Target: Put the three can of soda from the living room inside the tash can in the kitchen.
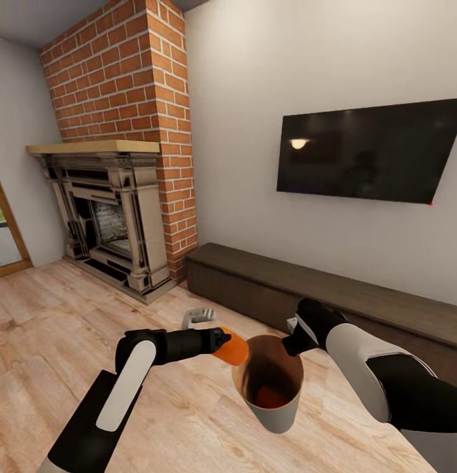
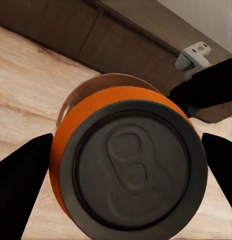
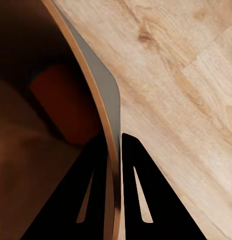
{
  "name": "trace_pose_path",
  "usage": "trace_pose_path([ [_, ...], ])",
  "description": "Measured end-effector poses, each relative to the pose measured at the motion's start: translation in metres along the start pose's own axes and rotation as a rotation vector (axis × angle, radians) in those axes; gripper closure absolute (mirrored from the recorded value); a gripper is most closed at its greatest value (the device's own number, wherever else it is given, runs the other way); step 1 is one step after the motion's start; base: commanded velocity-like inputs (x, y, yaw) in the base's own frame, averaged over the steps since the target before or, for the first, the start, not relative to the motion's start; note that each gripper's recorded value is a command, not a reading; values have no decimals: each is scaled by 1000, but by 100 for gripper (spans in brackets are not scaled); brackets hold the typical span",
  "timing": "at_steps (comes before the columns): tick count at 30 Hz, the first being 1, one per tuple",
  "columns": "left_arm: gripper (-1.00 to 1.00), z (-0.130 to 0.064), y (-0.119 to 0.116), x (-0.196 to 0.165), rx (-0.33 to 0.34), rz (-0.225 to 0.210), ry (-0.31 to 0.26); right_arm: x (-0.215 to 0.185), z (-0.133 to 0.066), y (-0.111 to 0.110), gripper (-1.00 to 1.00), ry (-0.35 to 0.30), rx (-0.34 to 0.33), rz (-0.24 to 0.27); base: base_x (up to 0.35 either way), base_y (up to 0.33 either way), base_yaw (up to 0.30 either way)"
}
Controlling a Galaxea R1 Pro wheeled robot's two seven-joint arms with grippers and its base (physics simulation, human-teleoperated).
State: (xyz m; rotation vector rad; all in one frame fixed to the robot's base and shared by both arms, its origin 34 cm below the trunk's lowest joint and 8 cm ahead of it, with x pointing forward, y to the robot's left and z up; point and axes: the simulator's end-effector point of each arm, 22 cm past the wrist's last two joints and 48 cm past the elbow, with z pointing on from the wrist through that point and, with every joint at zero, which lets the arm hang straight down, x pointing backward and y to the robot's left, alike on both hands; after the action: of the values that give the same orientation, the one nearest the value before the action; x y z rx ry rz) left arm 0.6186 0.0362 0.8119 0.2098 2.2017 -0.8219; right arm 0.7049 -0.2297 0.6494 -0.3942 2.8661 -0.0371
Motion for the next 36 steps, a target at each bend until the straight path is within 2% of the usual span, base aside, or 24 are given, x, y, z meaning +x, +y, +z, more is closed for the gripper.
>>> trace_pose_path([
  [7, 100, 2, -4, 1, 8, 0, 2, -1, 0, 6, 100, 1, 5, -17, 0, 0, 0],
  [14, 100, 6, -8, 3, 12, -4, 7, -8, 0, 40, 100, -9, -51, -25, 0, 0, 0],
  [18, 100, 14, -13, 12, 17, -7, 32, -11, -1, 53, 100, -15, -73, -25, 0, 0, 0],
  [22, 100, 23, -21, 26, 16, 13, 70, -14, -3, 63, 100, -23, -101, -10, 0, 0, 0],
  [32, 100, 42, -16, 46, -24, 1, 108, -16, -4, 65, 100, -27, -99, -16, 0, 0, 0],
  [34, 100, 43, -17, 47, -26, 4, 108, -16, -4, 68, 100, -28, -108, -11, 0, 0, 0],
  [36, 100, 45, -14, 48, -50, 25, 107, -16, -4, 70, 100, -28, -114, -10, 0, 0, 0],
])
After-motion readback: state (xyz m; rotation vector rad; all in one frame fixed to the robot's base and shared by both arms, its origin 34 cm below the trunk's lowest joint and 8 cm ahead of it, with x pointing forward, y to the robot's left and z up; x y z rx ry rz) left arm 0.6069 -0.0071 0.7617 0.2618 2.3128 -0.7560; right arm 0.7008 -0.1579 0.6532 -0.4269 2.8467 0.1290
